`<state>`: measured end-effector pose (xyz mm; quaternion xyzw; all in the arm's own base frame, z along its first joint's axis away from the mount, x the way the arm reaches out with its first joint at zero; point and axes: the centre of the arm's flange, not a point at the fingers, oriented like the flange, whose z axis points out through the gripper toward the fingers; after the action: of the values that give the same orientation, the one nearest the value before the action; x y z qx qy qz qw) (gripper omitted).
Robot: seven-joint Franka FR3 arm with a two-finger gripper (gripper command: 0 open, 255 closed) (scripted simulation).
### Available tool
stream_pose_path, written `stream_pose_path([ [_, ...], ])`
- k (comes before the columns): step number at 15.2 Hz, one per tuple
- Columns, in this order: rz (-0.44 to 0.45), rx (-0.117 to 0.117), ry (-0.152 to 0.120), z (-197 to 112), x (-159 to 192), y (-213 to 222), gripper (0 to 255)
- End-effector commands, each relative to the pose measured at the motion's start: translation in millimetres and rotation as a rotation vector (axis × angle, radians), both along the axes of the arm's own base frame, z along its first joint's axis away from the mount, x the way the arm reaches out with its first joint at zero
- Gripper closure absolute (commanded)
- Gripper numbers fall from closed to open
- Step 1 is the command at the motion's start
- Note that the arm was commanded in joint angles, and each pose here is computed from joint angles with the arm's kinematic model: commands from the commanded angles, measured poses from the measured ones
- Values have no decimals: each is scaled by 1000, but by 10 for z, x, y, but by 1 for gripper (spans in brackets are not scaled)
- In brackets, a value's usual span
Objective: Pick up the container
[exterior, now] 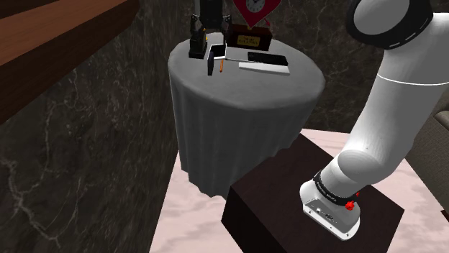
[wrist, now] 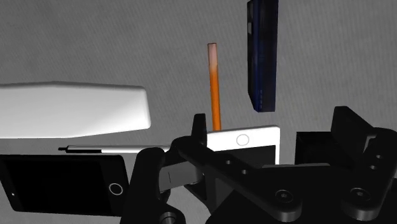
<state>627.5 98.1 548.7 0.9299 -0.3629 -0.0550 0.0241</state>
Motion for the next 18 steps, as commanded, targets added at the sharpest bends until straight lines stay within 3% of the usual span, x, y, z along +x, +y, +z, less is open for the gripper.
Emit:
stream_pose_path([
  [1,-1,0,0,-110,-1,3,0],
  [4,-1,0,0,-194,-1,3,0],
  [5,-1,0,0,-202,-9,1,255],
  [14,-1,0,0,-194,-1,3,255],
  [18,-1,0,0,18,-1,3,255],
])
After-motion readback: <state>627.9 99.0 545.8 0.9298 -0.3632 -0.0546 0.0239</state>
